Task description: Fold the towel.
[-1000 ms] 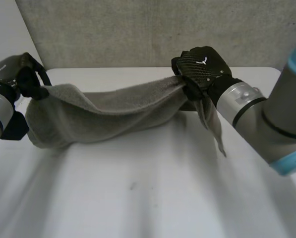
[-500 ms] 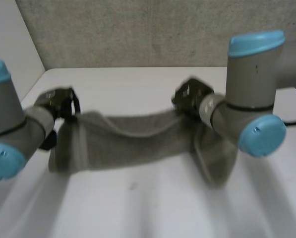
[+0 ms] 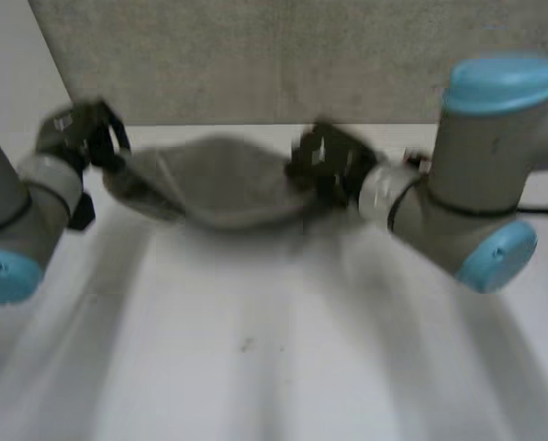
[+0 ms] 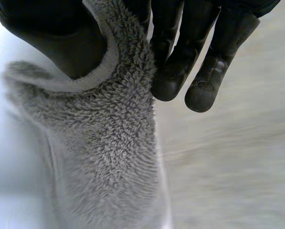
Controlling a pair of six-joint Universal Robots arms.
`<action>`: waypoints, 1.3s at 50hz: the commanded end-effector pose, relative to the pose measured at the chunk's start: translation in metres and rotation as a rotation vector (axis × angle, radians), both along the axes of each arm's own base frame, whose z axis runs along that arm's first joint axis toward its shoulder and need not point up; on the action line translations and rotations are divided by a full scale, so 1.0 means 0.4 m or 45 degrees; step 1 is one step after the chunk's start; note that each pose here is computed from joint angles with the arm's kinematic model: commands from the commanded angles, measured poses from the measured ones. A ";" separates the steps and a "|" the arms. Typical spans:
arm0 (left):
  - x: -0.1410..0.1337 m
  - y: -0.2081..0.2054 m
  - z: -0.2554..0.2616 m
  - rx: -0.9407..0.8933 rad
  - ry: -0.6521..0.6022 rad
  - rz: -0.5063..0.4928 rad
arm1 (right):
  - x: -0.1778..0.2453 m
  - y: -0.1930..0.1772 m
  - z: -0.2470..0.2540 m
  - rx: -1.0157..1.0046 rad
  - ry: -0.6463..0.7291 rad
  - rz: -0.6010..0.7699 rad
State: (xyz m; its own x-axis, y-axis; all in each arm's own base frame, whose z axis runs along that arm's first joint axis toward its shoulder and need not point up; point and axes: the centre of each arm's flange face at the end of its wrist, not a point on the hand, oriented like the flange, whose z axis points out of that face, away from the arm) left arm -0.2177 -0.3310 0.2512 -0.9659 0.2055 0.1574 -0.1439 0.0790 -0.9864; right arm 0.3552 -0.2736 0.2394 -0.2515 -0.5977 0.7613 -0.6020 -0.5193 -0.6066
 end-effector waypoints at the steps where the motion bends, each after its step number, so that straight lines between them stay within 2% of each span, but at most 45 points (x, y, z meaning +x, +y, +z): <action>1: 0.059 0.048 -0.158 0.218 -0.066 0.061 | -0.061 0.049 -0.201 0.207 0.408 0.085; 7: 0.078 0.062 -0.185 0.273 -0.077 0.078 | -0.075 0.020 -0.220 0.248 0.331 0.012; 9: 0.078 0.070 -0.189 0.284 -0.088 0.072 | -0.068 0.000 -0.212 0.293 0.178 -0.067; 10: 0.078 0.070 -0.189 0.284 -0.088 0.072 | -0.067 0.000 -0.212 0.293 0.177 -0.067; 12: 0.079 0.085 -0.201 0.310 -0.108 0.066 | -0.067 -0.006 -0.209 0.377 0.050 -0.131; 15: 0.074 0.096 -0.209 0.322 -0.128 0.053 | -0.072 0.004 -0.215 0.457 -0.011 -0.164; 17: 0.071 0.119 -0.228 0.353 -0.197 0.028 | -0.074 0.010 -0.221 0.487 -0.025 -0.171; 24: 0.069 0.162 -0.244 0.359 -0.389 -0.036 | -0.073 0.041 -0.248 0.524 -0.008 -0.157; 28: 0.047 0.195 -0.191 0.227 -0.482 -0.104 | -0.071 0.053 -0.257 0.528 0.000 -0.147; 35: 0.007 0.210 -0.093 0.002 -0.481 -0.253 | -0.074 0.069 -0.270 0.554 0.016 -0.143; 40: -0.023 0.183 -0.046 -0.093 -0.477 -0.351 | -0.075 0.079 -0.279 0.565 0.027 -0.138; 45: -0.042 0.128 -0.067 -0.018 -0.539 -0.386 | -0.078 0.082 -0.289 0.554 0.046 -0.138; 47: -0.052 0.092 -0.098 0.084 -0.608 -0.416 | -0.080 0.087 -0.294 0.544 0.064 -0.128; 55: -0.032 0.046 -0.140 0.341 -0.769 -0.394 | -0.083 0.089 -0.302 0.535 0.088 -0.124; 65: -0.032 0.020 -0.144 0.362 -0.789 -0.380 | -0.083 0.089 -0.310 0.542 0.097 -0.124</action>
